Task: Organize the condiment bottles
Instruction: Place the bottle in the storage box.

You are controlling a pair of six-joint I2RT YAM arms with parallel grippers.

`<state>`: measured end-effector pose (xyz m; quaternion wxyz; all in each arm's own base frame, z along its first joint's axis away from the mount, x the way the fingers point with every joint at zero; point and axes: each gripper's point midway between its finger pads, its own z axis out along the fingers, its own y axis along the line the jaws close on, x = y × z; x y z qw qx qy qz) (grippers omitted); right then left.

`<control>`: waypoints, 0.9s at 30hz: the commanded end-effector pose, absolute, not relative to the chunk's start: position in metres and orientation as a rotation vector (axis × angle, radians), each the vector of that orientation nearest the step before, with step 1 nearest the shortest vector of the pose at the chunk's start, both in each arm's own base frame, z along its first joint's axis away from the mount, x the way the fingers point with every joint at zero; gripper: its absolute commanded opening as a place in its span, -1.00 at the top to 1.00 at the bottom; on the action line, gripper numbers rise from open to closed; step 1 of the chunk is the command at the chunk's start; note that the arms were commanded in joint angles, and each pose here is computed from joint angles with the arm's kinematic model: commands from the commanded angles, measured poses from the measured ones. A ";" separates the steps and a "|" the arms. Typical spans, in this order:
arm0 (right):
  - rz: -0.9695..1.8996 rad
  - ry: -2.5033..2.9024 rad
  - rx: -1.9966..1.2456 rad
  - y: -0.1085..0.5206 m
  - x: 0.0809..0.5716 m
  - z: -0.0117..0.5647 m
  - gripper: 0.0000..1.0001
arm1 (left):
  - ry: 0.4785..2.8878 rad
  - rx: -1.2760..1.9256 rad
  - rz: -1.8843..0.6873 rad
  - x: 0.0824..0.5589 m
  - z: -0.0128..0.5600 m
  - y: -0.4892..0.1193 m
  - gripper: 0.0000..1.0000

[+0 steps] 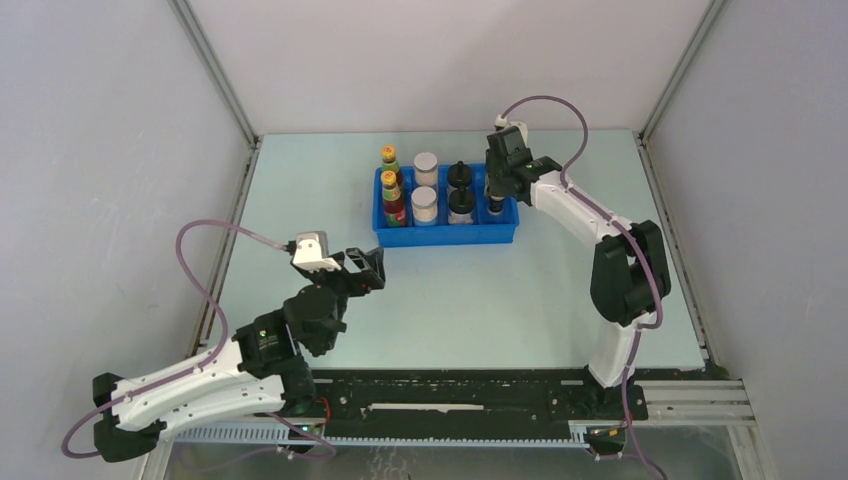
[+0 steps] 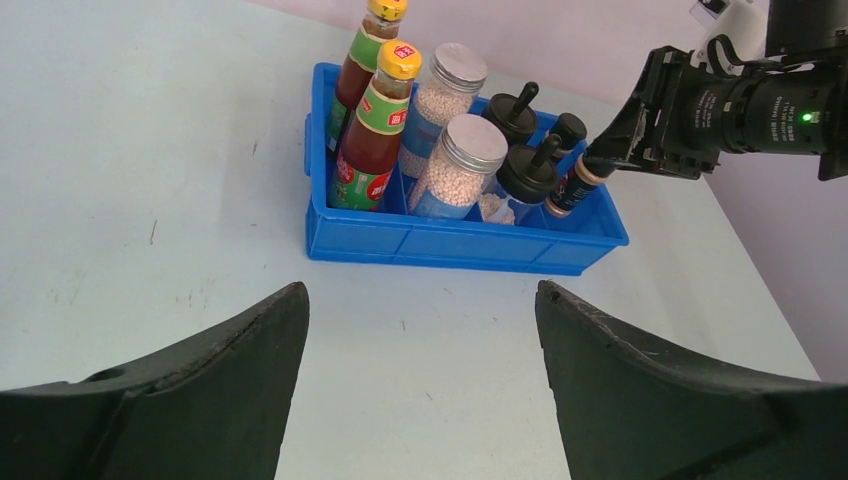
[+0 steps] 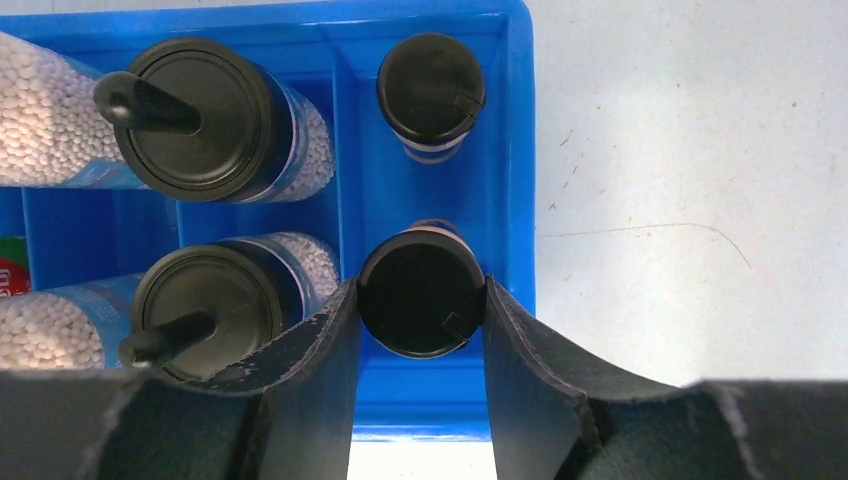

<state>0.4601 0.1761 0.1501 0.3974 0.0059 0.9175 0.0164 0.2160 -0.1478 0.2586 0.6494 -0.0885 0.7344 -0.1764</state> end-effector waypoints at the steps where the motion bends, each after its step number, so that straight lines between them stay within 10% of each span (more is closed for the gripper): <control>1: 0.094 2.251 0.023 0.183 0.480 0.169 1.00 | 1.671 -0.193 -0.356 0.217 0.251 -0.145 -0.76; 27: 0.089 2.312 0.031 0.179 0.483 0.136 1.00 | 1.676 -0.188 -0.346 0.218 0.250 -0.148 -0.76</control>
